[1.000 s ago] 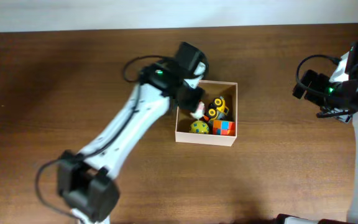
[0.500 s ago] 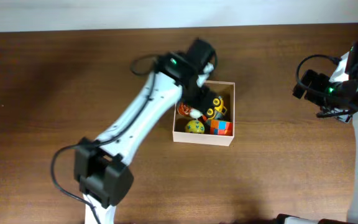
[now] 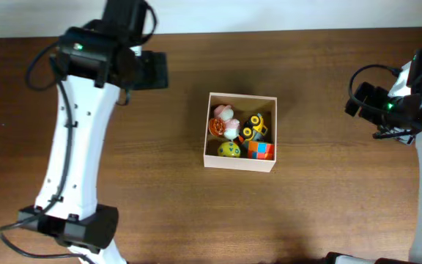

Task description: Pack container

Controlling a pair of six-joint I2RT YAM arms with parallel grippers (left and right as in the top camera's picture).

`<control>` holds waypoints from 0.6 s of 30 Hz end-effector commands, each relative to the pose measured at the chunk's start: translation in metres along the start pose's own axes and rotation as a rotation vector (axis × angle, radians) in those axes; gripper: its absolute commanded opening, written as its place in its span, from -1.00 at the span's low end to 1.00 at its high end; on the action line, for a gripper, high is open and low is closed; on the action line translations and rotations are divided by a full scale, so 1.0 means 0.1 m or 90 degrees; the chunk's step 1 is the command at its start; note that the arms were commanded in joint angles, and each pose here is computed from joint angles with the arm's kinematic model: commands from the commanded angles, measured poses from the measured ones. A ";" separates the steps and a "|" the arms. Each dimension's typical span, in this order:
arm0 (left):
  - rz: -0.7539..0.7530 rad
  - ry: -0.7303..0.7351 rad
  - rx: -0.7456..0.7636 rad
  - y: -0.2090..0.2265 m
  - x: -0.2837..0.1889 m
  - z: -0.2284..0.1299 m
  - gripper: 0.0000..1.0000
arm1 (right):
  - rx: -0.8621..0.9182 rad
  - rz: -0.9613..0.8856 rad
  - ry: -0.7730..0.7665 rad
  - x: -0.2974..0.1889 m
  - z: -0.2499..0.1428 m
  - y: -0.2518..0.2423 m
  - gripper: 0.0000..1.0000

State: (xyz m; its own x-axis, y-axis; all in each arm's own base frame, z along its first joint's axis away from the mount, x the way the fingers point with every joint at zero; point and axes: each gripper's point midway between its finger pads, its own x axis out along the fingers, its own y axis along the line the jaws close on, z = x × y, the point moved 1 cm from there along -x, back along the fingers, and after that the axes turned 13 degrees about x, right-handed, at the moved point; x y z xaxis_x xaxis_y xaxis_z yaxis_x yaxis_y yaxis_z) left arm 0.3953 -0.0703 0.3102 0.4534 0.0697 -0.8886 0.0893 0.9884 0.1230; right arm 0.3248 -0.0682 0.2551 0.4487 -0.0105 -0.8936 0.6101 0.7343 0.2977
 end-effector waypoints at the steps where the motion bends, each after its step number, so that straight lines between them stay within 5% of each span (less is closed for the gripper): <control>1: 0.028 0.008 -0.052 0.24 0.03 -0.01 0.98 | 0.008 0.002 0.005 0.02 0.00 0.00 0.97; 15: 0.032 0.009 -0.060 0.30 0.04 -0.02 0.98 | -0.128 0.115 -0.064 -0.65 -0.46 0.52 0.97; 18: 0.032 0.009 -0.060 0.30 0.04 -0.02 0.98 | -0.170 0.094 -0.192 -0.96 -0.33 0.46 0.97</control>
State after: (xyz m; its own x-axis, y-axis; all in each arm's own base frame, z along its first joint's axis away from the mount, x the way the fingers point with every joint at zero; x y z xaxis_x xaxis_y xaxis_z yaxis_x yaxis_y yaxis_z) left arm 0.3983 -0.0418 0.3092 0.4416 0.1125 -0.8901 -0.0009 0.9922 0.1250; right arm 0.3026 0.0030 0.3122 0.6135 0.0612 -0.7873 0.3636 0.8632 0.3504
